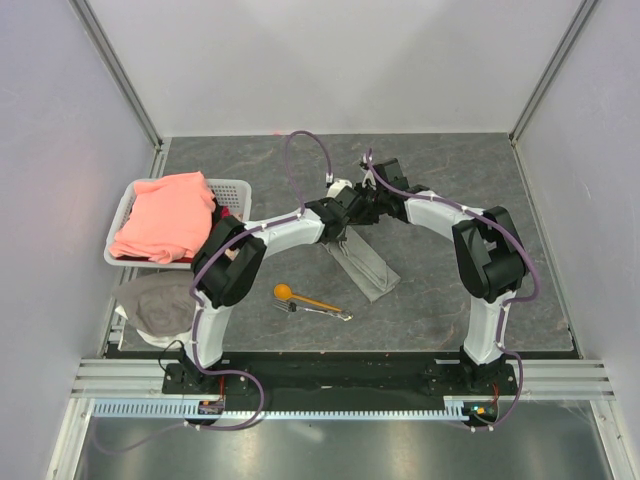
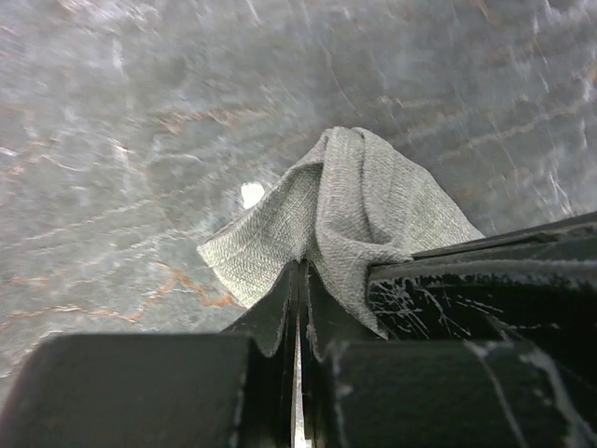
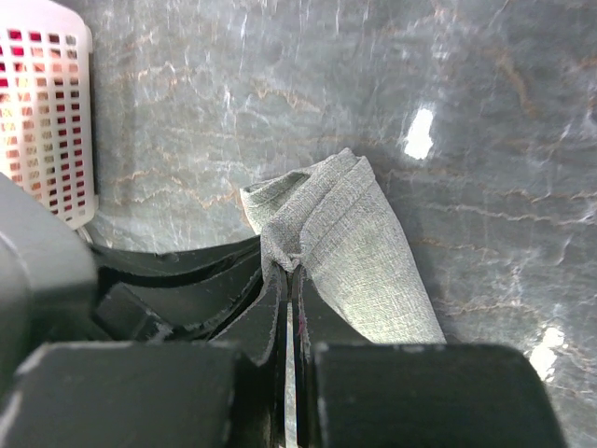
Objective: Fold the napkin into a case and place the utensils inside
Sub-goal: Grasp the top corner of the smaller rectangle folded napkin from the folded napkin.
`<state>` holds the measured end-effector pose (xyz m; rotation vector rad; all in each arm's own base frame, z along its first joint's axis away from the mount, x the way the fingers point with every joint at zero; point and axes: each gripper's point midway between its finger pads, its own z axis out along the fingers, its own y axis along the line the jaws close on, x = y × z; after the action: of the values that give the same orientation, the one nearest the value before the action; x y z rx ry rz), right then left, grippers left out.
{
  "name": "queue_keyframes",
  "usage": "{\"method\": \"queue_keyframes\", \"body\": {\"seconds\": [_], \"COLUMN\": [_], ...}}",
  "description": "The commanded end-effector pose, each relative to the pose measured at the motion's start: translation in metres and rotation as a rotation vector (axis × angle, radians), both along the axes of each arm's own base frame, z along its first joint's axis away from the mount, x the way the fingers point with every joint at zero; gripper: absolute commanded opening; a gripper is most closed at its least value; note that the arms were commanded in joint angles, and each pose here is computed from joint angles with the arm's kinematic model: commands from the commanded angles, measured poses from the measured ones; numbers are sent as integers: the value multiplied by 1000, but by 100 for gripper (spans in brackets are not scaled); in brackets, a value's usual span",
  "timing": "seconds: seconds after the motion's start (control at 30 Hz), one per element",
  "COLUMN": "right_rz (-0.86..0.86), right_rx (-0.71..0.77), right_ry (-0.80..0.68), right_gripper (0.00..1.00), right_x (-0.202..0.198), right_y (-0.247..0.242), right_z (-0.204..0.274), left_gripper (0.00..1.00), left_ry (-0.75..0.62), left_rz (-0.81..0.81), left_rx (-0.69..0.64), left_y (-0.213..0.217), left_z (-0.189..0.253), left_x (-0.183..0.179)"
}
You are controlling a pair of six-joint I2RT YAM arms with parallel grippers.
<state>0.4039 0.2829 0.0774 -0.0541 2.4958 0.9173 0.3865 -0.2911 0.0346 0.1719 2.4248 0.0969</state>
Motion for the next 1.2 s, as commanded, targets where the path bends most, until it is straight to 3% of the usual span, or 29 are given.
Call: {"method": "queue_keyframes", "body": {"seconds": [0.0, 0.13, 0.53, 0.83, 1.17], "right_rz": [28, 35, 69, 76, 103], "right_rx": [38, 56, 113, 115, 159], "right_ry": [18, 44, 109, 106, 90], "right_gripper": [0, 0, 0, 0, 0], "right_x": [-8, -13, -33, -19, -6], "right_y": [6, 10, 45, 51, 51], "right_z": [-3, -12, -39, -68, -60], "left_gripper": [2, 2, 2, 2, 2], "left_ry": [-30, -6, 30, 73, 147], "left_rz": [-12, -12, -23, -55, -41], "left_rx": [-201, -323, -439, -549, -629], "left_y": [-10, -10, -13, -28, -36], "left_z": [37, 40, 44, 50, 52], "left_x": [9, 8, 6, -8, -24]}}
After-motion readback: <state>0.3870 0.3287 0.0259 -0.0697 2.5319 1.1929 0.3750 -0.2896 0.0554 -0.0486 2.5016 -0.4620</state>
